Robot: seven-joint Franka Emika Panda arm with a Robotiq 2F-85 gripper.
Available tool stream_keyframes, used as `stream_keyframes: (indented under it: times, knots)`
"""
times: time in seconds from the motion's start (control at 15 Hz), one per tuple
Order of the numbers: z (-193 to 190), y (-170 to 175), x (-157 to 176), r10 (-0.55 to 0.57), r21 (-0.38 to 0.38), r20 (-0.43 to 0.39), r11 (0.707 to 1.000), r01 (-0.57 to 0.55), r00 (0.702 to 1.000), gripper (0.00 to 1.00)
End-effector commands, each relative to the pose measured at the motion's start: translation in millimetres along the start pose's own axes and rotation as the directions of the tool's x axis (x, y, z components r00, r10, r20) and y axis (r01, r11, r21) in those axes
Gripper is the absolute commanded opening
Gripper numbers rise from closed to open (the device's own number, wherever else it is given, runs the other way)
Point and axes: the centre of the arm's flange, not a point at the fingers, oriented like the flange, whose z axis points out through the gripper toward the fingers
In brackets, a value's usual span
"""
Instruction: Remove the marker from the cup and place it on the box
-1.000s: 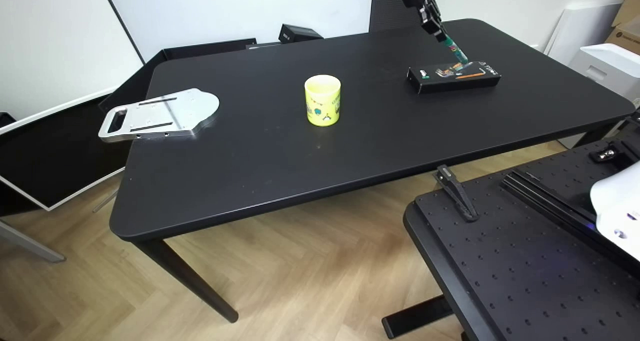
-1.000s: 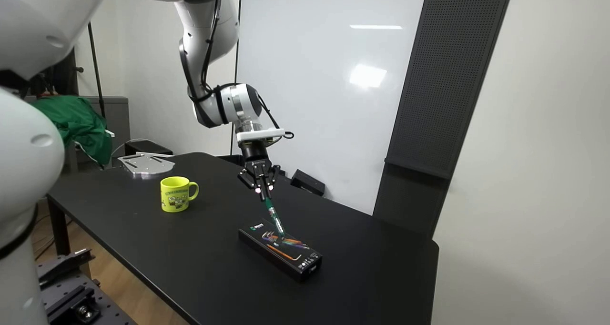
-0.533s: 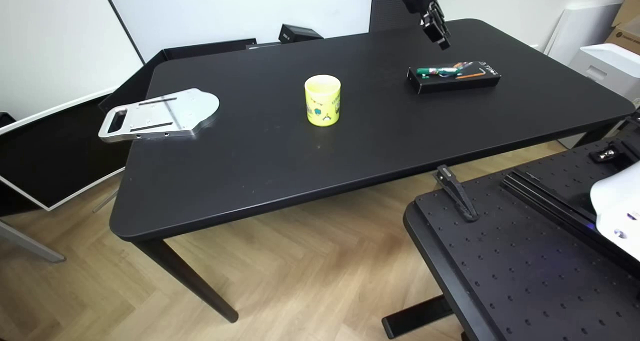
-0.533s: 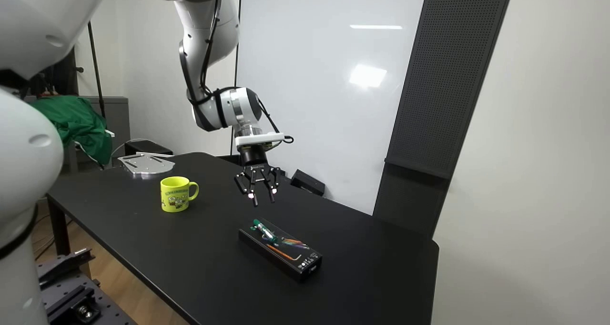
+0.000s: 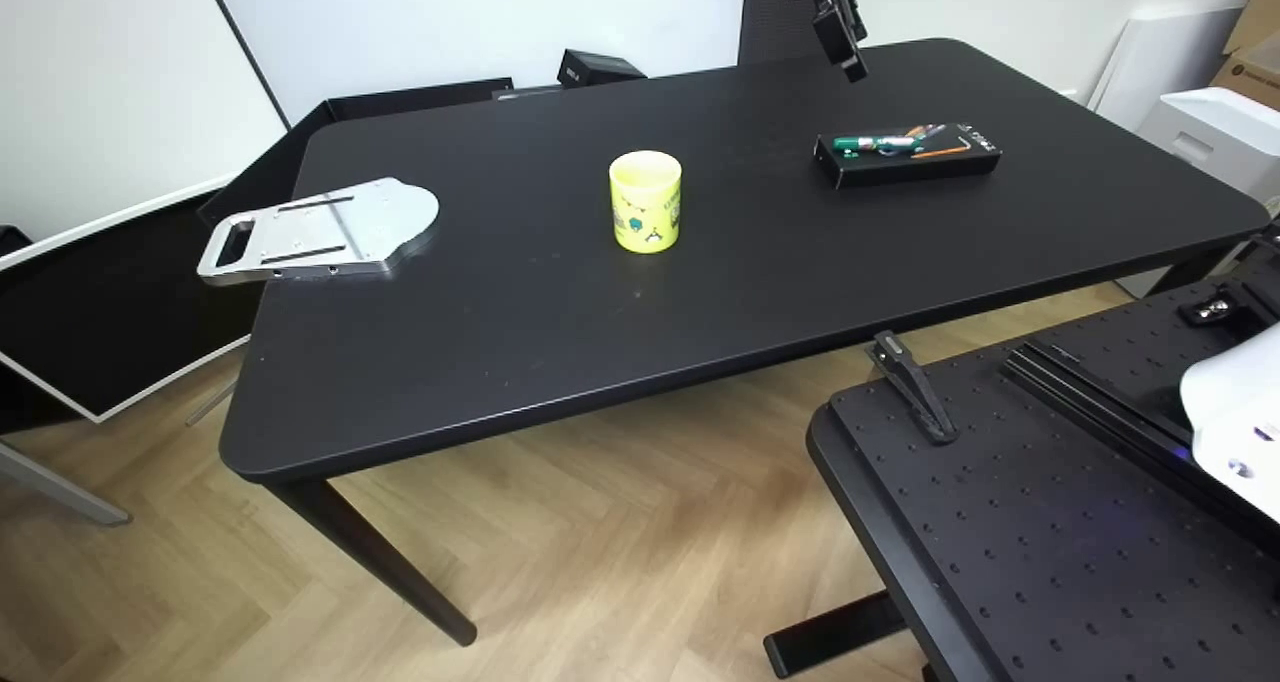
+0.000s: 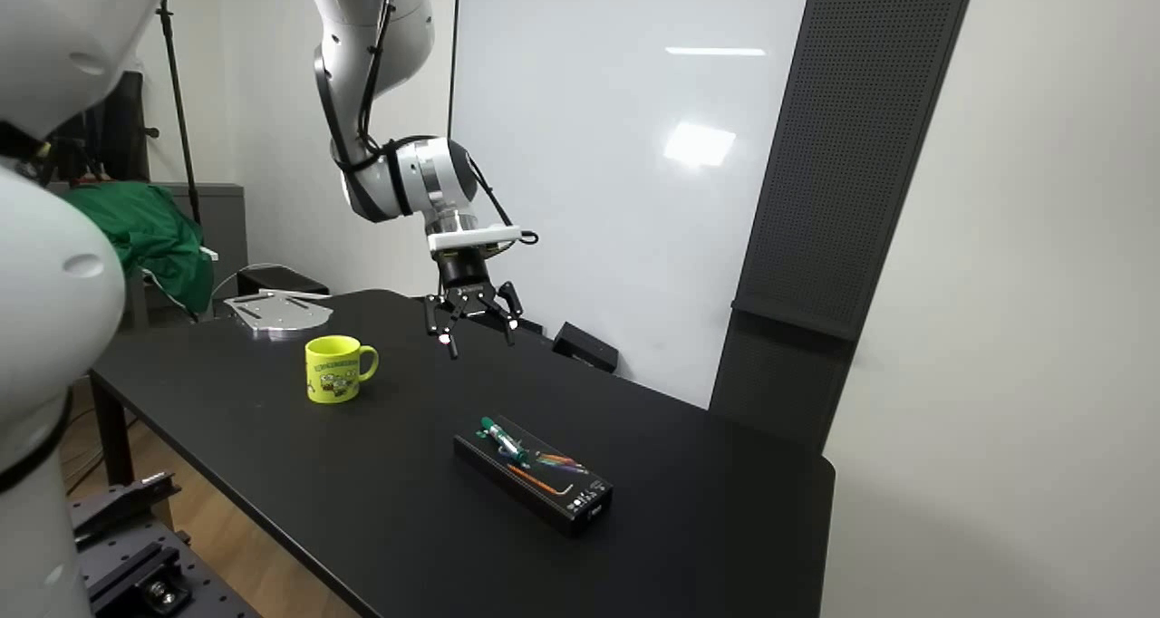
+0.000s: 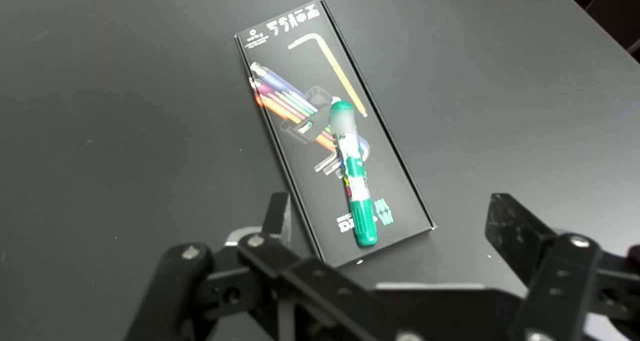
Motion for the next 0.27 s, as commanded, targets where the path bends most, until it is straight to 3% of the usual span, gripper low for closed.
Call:
stream_keyframes:
  times: [0.0, 0.2]
  knots:
    - [-1.8, -1.4, 0.5, -0.003, -0.003, -0.001, 1.0, 0.003, 1.0, 1.0]
    - [10.1, -0.4, 2.8, -0.005, 0.009, 0.013, 1.0, 0.005, 1.0, 1.0]
